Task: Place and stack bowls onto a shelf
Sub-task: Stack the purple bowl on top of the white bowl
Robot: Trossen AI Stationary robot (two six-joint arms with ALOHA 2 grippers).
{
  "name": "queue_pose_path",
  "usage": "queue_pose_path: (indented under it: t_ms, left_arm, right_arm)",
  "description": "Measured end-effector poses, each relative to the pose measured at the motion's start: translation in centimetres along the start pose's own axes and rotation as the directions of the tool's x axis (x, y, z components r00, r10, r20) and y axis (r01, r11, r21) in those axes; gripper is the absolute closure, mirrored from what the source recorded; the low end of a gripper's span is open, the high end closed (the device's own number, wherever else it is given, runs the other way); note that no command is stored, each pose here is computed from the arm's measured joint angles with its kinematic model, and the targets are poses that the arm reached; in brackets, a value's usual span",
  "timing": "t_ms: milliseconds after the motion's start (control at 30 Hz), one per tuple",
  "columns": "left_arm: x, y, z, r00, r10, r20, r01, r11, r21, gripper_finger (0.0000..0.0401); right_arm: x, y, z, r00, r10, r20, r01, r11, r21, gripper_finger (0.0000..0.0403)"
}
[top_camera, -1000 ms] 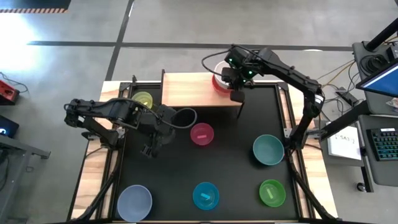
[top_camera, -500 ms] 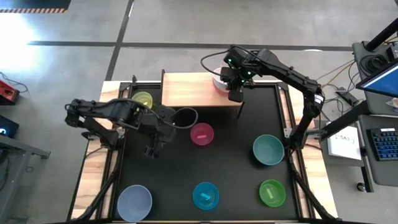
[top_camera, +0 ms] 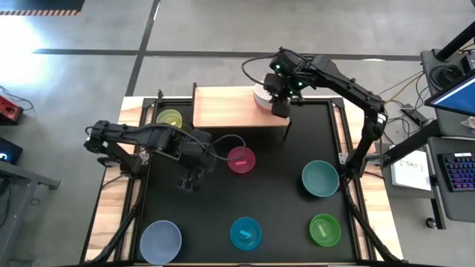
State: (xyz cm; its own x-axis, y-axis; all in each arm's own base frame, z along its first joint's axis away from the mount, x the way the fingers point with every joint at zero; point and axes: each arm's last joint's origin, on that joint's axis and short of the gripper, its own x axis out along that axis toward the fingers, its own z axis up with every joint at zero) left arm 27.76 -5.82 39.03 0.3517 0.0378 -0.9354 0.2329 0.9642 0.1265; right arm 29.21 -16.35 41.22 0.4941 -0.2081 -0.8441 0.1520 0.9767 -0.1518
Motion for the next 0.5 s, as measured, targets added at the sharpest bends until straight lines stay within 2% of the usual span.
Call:
queue_pose_path:
  t_ms: [100,200,500]
  left_arm:
    - [-0.3,0.0,-0.4,1.0,-0.004,-0.024,0.003,0.998,-0.057,0.0275]
    - [-0.6,-0.1,-0.8,0.999,-0.016,-0.04,0.01,0.987,-0.162,0.0275]
    - [-0.4,-2.8,-1.0,0.995,-0.083,-0.058,0.05,0.904,-0.424,0.0275]
  right_arm:
    - [-0.9,0.2,0.1,1.0,-0.008,-0.001,0.008,0.999,0.033,0.0274]
    - [-1.4,0.7,0.0,1.0,0.007,-0.023,-0.006,0.998,0.068,0.0277]
    - [-1.6,2.9,-0.2,0.991,0.069,-0.111,-0.052,0.987,0.149,0.0295]
